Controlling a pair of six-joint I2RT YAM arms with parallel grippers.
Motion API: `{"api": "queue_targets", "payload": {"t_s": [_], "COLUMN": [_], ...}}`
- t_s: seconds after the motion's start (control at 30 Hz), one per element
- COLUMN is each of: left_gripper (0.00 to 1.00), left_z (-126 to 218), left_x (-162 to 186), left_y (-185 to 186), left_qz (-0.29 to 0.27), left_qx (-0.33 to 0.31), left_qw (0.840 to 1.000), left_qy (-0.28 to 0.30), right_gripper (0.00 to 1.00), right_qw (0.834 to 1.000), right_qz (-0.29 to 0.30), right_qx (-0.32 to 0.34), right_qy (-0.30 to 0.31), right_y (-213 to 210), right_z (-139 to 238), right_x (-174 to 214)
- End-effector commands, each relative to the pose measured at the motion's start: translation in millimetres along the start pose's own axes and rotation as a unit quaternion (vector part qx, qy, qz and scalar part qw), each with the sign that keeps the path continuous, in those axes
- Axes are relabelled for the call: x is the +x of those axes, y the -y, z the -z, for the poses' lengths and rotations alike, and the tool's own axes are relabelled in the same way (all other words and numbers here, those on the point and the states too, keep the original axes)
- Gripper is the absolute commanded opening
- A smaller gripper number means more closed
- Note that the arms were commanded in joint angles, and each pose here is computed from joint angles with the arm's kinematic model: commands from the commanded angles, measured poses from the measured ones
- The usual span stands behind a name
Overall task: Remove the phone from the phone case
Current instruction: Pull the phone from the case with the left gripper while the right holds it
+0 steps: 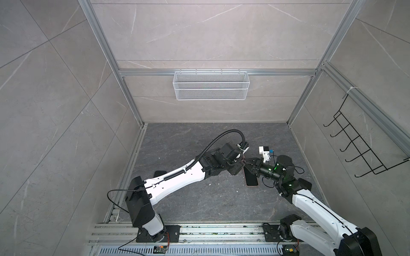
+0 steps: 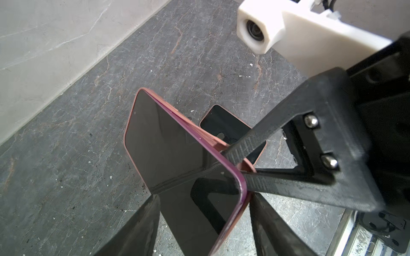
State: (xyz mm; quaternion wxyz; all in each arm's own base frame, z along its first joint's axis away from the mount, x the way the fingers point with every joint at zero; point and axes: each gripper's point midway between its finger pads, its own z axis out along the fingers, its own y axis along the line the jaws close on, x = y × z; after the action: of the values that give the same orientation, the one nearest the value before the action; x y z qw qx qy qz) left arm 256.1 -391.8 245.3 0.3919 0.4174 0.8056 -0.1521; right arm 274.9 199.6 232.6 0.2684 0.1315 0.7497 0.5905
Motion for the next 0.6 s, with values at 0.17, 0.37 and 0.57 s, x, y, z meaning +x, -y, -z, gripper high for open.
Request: {"api": "queue_targets", "payload": {"t_s": [0.17,0.37,0.57], "left_gripper": [0.59,0.56,0.5], "left_z": [9,8,0], "left_x": [-14,-16,-11], "left_y": [-26,-29,-29], "left_qz": [-0.009,-0.015,-0.021], "left_qx": [-0.065,-0.075,-0.078], "left_qw": [0.997,0.996,0.996], "left_qy": [0.031,0.039,0.029], "right_gripper": [0.0,0.0,0.0], "right_qw": [0.999,0.999,0.999], "right_qz": [0.024,0.024,0.026], "right_qx": [-0.039,-0.04,-0.043], "right_qy": [-0.001,-0.005,-0.006], "right_y": [-22,-22,-24], "right_z": [7,7,6], "right_x": [3,7,9]}}
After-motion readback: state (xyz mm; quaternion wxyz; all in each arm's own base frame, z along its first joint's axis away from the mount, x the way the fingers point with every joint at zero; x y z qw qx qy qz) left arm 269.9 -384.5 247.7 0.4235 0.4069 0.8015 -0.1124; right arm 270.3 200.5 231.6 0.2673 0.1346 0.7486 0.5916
